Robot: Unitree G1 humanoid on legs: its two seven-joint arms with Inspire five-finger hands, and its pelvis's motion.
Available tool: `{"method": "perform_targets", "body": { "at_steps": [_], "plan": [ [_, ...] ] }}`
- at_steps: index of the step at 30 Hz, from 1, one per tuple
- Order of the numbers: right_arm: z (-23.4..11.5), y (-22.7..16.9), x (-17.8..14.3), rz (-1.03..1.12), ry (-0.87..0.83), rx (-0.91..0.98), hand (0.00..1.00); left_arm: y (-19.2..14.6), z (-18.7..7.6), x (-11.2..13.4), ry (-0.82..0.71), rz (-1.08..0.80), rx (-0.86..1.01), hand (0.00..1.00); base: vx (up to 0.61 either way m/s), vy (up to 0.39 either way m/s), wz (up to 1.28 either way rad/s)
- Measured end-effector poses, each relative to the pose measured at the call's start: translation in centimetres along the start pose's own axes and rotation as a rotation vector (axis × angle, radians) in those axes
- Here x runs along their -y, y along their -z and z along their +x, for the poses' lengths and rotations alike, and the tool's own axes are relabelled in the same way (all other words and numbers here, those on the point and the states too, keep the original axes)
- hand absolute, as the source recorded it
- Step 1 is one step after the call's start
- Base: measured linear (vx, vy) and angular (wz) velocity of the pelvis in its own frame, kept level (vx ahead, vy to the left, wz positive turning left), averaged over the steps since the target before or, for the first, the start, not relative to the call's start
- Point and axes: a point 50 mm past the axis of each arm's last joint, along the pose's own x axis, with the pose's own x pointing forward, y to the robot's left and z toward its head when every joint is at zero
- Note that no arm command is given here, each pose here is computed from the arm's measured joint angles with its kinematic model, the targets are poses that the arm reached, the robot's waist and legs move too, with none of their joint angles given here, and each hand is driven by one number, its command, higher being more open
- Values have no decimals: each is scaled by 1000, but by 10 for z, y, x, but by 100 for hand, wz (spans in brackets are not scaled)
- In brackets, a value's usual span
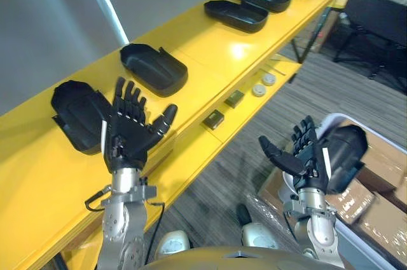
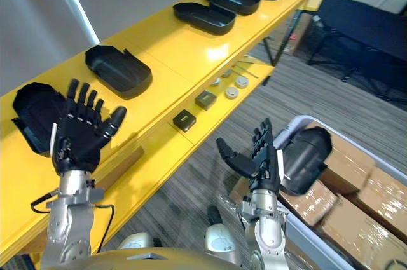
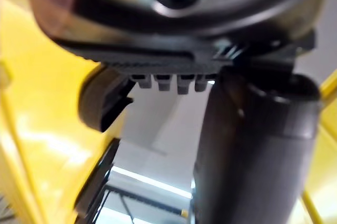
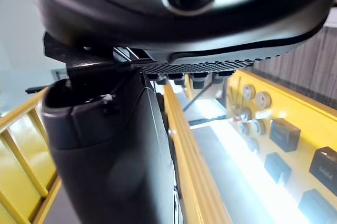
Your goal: Walk over and take three plastic housings, then place them on the shelf
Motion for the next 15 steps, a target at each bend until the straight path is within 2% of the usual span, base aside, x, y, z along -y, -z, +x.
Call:
{"method": "perform_targets", "body": {
  "at_steps": [4,6,8,12,15],
  "plan": [
    [9,-6,-11,-16,-141,41,100,12,-1,-6,-32,32,-61,100,-204,-55,-79],
    [37,-7,-25,-45,-200,81,100,14,-1,-15,-84,52,-71,100,-72,-139,-76],
    [51,-4,-36,-47,-205,83,100,13,2,-18,-100,60,-61,100,-48,-241,-44],
    [56,0,-53,-67,-223,84,100,17,7,-21,-103,56,-71,100,-70,-481,-39],
    [51,3,-40,-102,-163,53,100,29,4,-7,-55,-58,-126,100,-47,-524,-56]
  ]
}}
